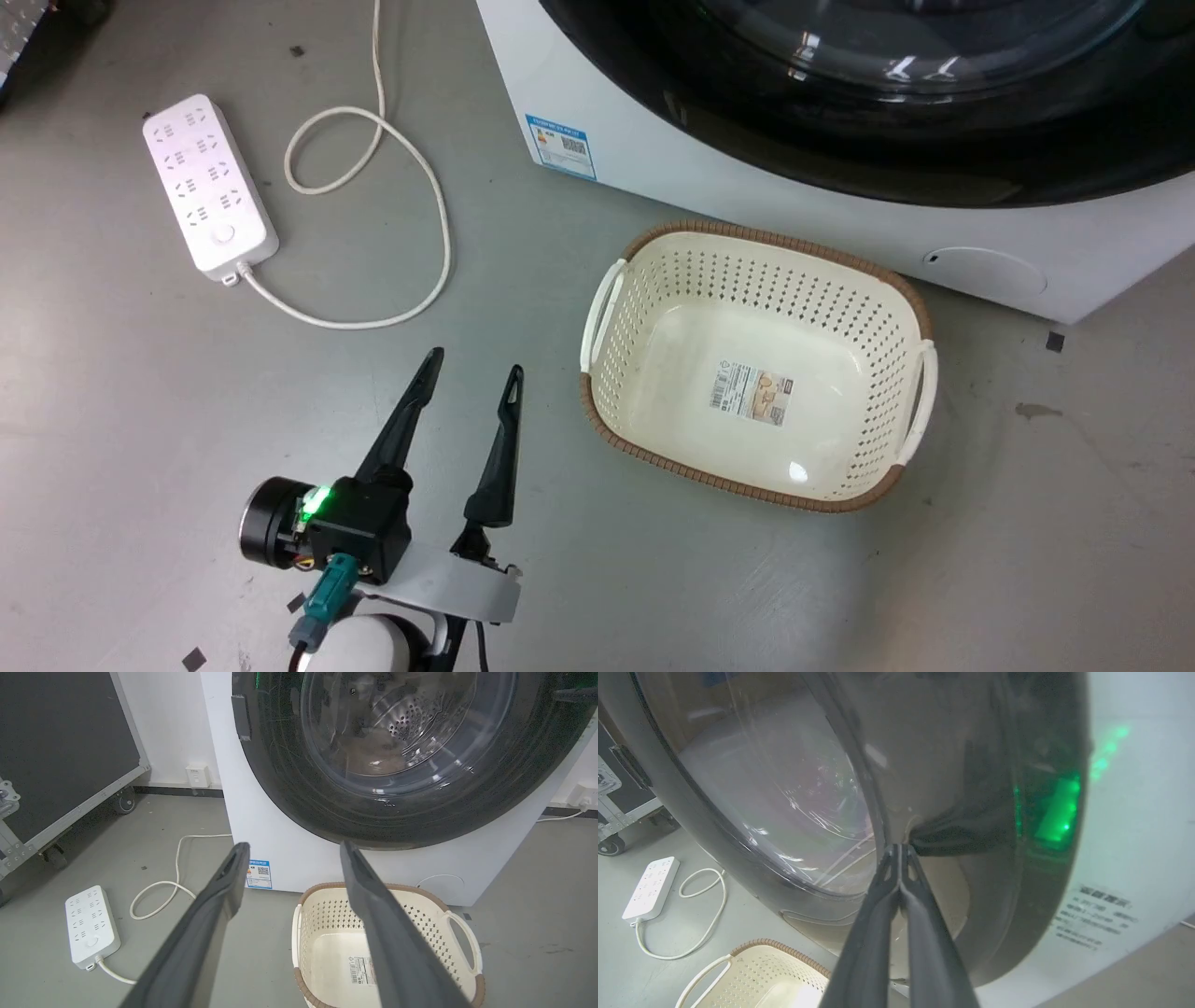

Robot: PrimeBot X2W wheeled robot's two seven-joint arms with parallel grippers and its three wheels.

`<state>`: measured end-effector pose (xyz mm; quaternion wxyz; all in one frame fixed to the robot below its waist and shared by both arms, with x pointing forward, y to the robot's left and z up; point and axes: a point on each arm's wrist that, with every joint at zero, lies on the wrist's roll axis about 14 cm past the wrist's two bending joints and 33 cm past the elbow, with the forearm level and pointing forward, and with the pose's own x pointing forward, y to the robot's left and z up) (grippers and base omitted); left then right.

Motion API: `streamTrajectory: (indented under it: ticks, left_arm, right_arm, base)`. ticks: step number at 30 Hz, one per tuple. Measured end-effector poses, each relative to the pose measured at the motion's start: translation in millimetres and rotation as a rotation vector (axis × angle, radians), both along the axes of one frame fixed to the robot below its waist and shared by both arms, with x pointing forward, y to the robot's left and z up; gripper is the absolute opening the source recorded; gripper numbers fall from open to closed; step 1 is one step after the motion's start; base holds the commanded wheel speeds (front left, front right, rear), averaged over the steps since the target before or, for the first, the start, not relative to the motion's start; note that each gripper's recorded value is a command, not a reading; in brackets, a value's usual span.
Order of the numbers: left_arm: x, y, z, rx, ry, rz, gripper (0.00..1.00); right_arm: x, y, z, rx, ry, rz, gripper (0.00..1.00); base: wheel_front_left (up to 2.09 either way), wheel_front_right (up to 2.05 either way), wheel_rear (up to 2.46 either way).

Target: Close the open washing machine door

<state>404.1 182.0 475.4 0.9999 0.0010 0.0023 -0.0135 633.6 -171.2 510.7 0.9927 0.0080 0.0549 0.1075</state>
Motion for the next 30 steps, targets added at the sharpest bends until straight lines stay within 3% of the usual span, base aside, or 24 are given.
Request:
streamTrajectory:
  ticks: [4, 5, 6, 15, 22, 30]
  left_arm:
    - [-1.2, 0.3, 8.3, 0.001, -0.023, 0.001, 1.0]
    - [-1.7, -0.3, 11.2, 0.001, -0.031, -0.001, 1.0]
    - [-2.4, -1.1, 14.4, 0.003, -0.041, -0.004, 1.0]
    - [-17.7, -9.8, 41.6, 0.007, -0.115, -0.047, 1.0]
    - [-29.7, -16.8, 57.4, 0.005, -0.163, -0.074, 1.0]
    - [-38.4, -29.0, 54.2, -0.018, -0.154, -0.109, 1.0]
  right_arm:
    - [-6.2, -0.7, 15.9, 0.01, -0.045, 0.0, 0.01]
    - [-9.1, 0.2, 22.5, 0.01, -0.067, 0.005, 0.29]
    - [-13.3, 1.7, 27.9, 0.013, -0.083, 0.012, 1.0]
    - [-88.1, 8.8, 54.2, 0.025, -0.23, 0.057, 1.0]
    - [-165.7, -6.9, 52.0, 0.018, -0.284, -0.007, 1.0]
    - [-238.6, -24.0, 40.5, 0.032, -0.3, -0.159, 1.0]
  base:
    - [0.0, 0.0, 0.0]
    - [0.0, 0.0, 0.0]
    - [0.0, 0.0, 0.0]
    - [0.0, 0.0, 0.0]
    - [0.0, 0.0, 0.0]
    - [0.0, 0.0, 0.0]
